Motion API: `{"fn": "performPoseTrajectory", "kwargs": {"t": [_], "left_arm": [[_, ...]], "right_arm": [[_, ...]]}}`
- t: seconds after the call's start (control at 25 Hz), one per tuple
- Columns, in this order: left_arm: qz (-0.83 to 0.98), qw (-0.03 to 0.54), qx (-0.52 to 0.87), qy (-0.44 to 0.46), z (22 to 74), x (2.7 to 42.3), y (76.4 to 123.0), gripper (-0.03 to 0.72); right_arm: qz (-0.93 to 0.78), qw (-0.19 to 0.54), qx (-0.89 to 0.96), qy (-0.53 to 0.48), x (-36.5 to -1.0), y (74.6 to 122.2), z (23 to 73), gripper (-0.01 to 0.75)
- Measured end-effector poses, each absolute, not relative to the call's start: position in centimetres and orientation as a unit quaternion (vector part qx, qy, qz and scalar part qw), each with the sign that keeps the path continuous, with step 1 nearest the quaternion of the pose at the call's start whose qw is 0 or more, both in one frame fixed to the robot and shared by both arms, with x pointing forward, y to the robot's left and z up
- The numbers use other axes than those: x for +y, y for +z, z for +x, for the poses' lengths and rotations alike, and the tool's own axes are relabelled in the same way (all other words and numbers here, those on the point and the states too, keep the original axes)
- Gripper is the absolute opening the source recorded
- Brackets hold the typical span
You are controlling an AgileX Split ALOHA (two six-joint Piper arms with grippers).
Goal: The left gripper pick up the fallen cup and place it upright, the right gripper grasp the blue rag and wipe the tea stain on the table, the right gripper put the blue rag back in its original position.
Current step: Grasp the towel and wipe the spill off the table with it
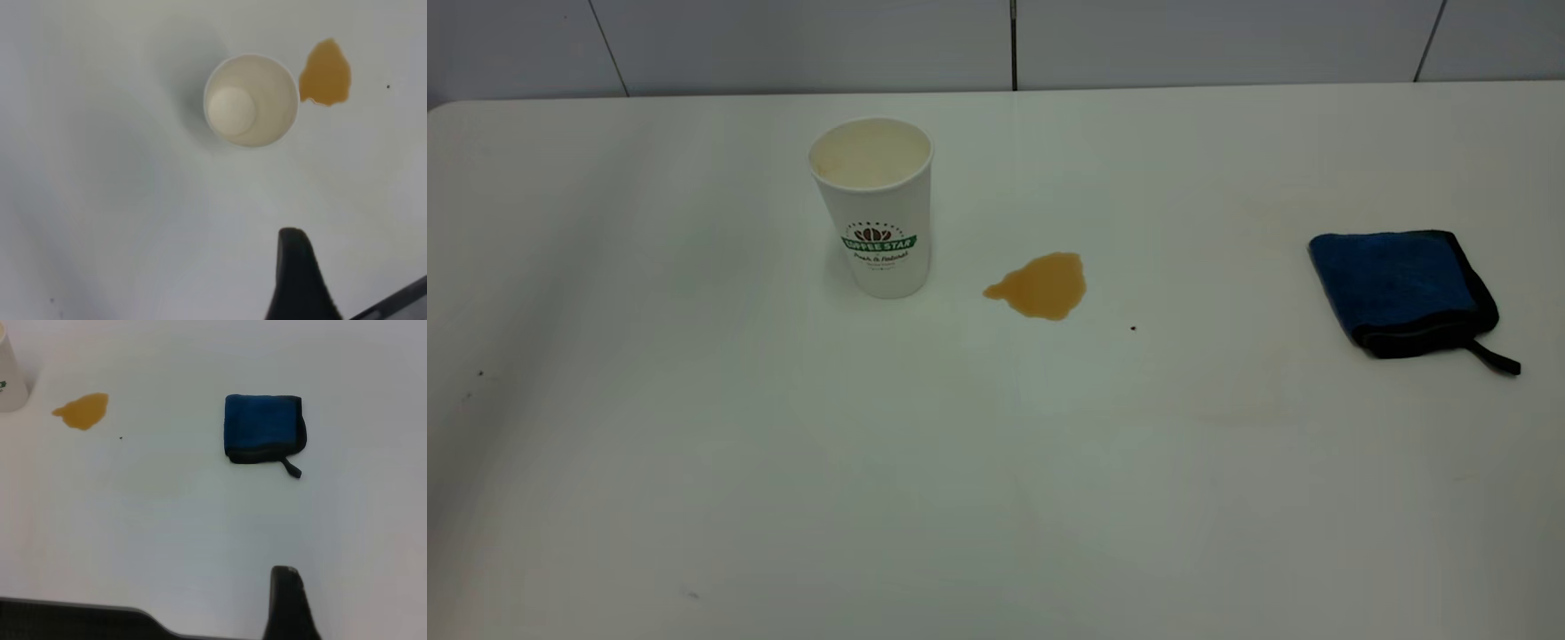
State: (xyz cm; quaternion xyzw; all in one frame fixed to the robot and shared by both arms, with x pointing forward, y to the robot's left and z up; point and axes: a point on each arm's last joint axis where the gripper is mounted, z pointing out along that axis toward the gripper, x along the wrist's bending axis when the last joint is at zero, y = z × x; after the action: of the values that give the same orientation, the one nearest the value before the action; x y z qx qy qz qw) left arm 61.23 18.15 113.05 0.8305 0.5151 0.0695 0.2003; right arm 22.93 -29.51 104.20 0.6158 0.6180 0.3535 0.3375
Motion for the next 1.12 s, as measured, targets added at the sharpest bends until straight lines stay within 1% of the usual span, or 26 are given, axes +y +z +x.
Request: {"fn": "performPoseTrajectory", "kwargs": {"t": [0.16,0.24,0.32,0.44,0.64,0.68,0.8,1.12], "left_arm": [[0.806,0.225,0.532,0.127,58.0,19.7,117.7,0.499],[0.800,0.226,0.540,0.137,55.9,20.4,118.6,0.499],[0.800,0.219,0.543,0.131,53.6,21.1,118.5,0.499],[0.805,0.192,0.551,0.108,49.6,22.2,116.5,0.499],[0.815,0.127,0.562,0.055,42.2,24.3,110.5,0.499],[0.816,0.123,0.563,0.052,40.6,24.8,109.6,0.499],[0.815,0.120,0.564,0.053,37.3,25.7,107.1,0.499],[0.806,0.142,0.564,0.112,30.9,28.1,103.2,0.499]], "right_arm": [[0.616,0.337,0.618,0.353,-29.5,104.2,22.9,0.545],[0.616,0.337,0.618,0.353,-29.5,104.2,22.9,0.545],[0.616,0.337,0.618,0.353,-29.5,104.2,22.9,0.545],[0.616,0.337,0.618,0.353,-29.5,104.2,22.9,0.545],[0.616,0.337,0.618,0.353,-29.5,104.2,22.9,0.545],[0.616,0.337,0.618,0.353,-29.5,104.2,22.9,0.545],[0.616,0.337,0.618,0.353,-29.5,104.2,22.9,0.545],[0.616,0.337,0.618,0.353,-29.5,104.2,22.9,0.545]]}}
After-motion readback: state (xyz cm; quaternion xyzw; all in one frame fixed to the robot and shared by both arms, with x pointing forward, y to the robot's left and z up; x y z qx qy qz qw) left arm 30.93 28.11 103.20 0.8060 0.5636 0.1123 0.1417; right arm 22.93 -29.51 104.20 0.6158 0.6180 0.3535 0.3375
